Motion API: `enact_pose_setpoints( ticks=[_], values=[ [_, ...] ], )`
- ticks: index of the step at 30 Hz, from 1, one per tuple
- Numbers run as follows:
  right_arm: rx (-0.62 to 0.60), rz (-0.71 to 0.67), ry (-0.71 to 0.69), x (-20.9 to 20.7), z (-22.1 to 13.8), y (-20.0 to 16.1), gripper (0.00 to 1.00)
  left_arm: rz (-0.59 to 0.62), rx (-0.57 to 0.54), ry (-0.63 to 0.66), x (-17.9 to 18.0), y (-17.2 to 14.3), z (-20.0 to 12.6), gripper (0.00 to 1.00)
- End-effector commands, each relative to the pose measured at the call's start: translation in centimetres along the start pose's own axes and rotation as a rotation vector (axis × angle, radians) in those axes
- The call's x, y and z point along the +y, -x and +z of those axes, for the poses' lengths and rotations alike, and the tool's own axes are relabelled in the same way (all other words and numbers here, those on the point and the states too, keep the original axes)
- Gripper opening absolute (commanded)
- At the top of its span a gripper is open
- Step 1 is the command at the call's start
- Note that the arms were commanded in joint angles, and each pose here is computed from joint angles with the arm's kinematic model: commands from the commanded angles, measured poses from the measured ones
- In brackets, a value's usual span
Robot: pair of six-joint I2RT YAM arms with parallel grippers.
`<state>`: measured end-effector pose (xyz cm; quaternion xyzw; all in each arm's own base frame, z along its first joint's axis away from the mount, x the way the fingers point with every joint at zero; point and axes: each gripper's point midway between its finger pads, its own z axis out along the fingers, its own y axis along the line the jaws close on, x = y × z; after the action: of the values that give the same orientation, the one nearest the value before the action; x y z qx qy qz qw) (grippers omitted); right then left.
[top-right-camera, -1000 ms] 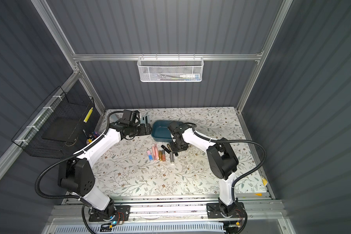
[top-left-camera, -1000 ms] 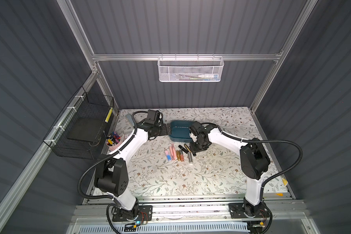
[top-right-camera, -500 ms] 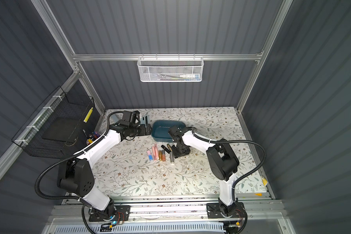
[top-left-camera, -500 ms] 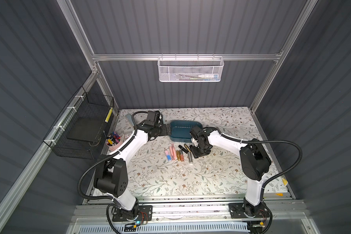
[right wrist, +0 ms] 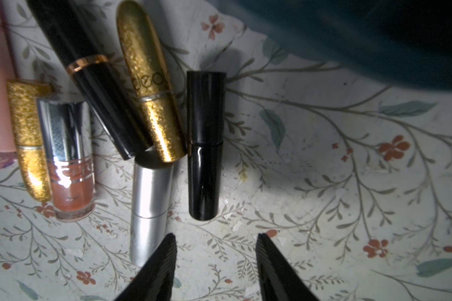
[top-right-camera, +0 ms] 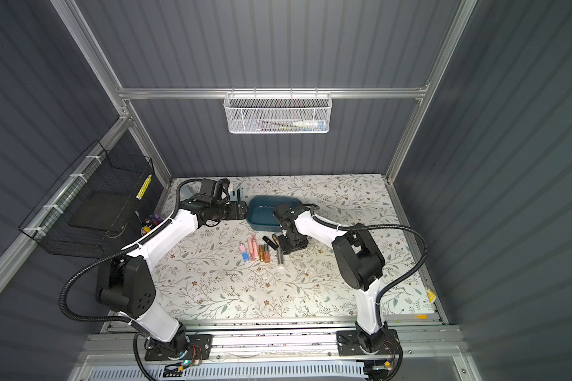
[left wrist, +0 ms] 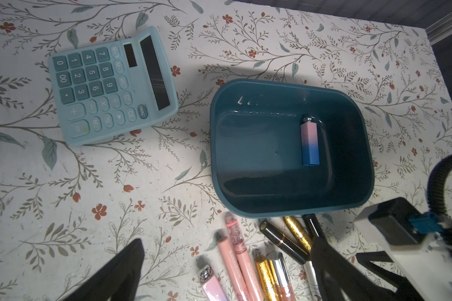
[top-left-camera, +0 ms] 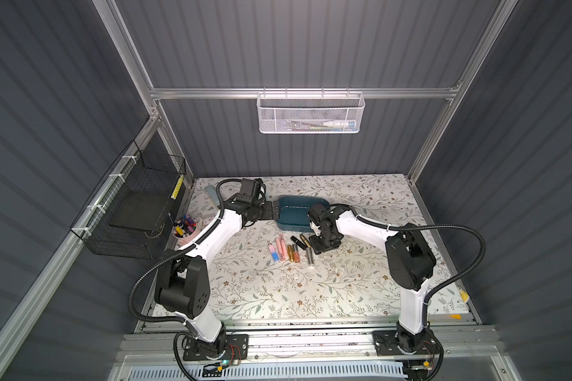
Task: Put the lipstick into the storage box
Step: Pick up the lipstick at the center of the board.
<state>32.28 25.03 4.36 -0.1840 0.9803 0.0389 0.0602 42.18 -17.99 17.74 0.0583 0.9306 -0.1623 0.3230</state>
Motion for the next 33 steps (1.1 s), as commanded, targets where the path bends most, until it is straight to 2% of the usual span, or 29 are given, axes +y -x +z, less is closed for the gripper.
enact_pose_setpoints(
  ticks=[1,18,21,33],
  values=[
    [0.009,-0.001,-0.008,-1.0,0.6,0.7,0.52,0.034,-0.001,0.001,-0.3,0.5,-0.8,1.0],
    [0.032,-0.001,0.034,-0.8,2.1,2.1,0.52,0.052,0.025,0.036,0.3,0.3,-0.7,1.0],
    [0.037,-0.001,0.04,-0.7,2.4,2.0,0.52,0.062,-0.002,0.032,-0.1,1.7,-1.2,1.0],
    [0.068,0.007,0.073,-0.2,3.2,1.2,0.46,0.054,0.014,0.035,0.1,1.3,-0.4,1.0]
  ],
)
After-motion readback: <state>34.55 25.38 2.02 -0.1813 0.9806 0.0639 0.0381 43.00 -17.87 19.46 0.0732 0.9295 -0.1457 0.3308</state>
